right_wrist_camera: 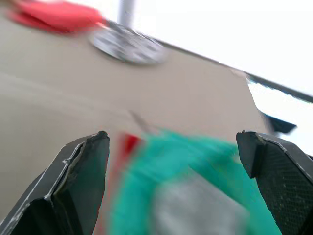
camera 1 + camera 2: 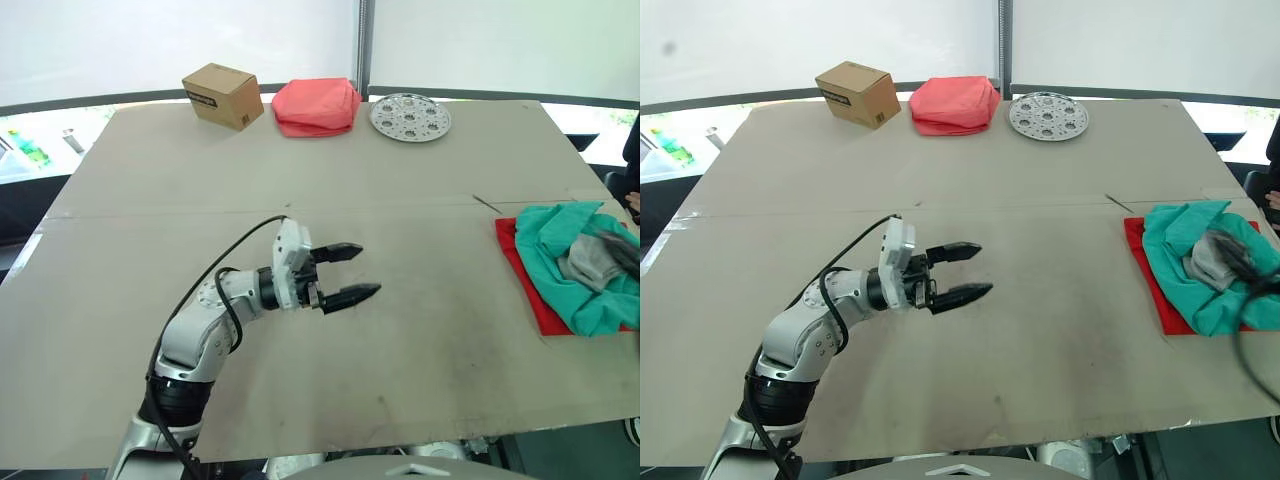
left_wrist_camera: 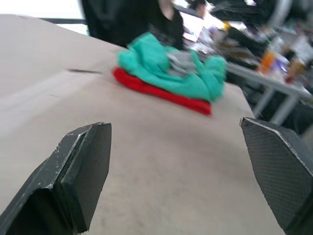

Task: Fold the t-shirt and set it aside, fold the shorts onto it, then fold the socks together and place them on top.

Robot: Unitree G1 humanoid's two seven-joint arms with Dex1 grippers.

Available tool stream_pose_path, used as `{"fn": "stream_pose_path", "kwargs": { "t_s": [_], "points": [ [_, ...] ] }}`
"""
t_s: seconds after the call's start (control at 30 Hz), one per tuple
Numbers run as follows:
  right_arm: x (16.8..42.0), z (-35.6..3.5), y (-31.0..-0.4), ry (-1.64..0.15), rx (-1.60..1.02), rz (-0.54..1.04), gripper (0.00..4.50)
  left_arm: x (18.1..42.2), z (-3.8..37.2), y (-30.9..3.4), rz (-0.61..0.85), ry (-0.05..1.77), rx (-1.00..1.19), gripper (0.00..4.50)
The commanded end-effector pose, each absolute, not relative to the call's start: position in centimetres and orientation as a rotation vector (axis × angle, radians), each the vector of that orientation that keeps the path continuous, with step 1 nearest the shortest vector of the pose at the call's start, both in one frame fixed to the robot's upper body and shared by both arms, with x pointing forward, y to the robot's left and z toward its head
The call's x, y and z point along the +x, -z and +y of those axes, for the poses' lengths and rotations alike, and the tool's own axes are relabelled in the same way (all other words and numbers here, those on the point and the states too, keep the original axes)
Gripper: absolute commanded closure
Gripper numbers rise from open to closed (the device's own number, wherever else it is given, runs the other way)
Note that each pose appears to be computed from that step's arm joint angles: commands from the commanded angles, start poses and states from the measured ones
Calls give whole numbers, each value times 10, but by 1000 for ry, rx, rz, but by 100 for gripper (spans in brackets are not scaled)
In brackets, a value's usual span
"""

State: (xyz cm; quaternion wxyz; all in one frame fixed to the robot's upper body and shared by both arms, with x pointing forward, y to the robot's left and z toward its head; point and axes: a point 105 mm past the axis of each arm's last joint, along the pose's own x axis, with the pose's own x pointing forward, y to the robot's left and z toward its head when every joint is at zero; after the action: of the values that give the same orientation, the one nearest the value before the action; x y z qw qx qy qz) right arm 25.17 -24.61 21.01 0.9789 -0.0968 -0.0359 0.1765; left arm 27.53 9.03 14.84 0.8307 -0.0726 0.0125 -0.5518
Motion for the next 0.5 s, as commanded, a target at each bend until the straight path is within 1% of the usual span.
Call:
{"fn": "stream_pose_path", "kwargs": {
  "t_s": [0.03, 0.1, 0.13, 0.17, 0.27, 0.37, 0.43, 0.5],
  "points": [
    [266, -187, -203, -497, -193, -140, 11, 279, 108, -166, -20, 1026, -194, 0],
    [264, -154, -186, -636, -203, -126, 11, 276, 121, -165, -8, 965, -163, 0],
    [261, -145, -178, -694, -215, -114, 11, 273, 128, -164, 2, 947, -135, 0],
    [257, -145, -173, -720, -221, -104, 11, 268, 134, -162, 18, 940, -114, 0],
    [238, -163, -162, -761, -247, -43, 11, 248, 156, -154, 92, 917, -52, 0],
    [209, -191, -150, -786, -309, 64, 11, 226, 183, -143, 187, 891, 7, 0],
    [193, -211, -145, -779, -342, 133, 11, 213, 203, -134, 256, 851, 27, 0],
    [184, -229, -145, -748, -364, 172, 11, 201, 218, -126, 310, 826, 50, 0]
  ]
}}
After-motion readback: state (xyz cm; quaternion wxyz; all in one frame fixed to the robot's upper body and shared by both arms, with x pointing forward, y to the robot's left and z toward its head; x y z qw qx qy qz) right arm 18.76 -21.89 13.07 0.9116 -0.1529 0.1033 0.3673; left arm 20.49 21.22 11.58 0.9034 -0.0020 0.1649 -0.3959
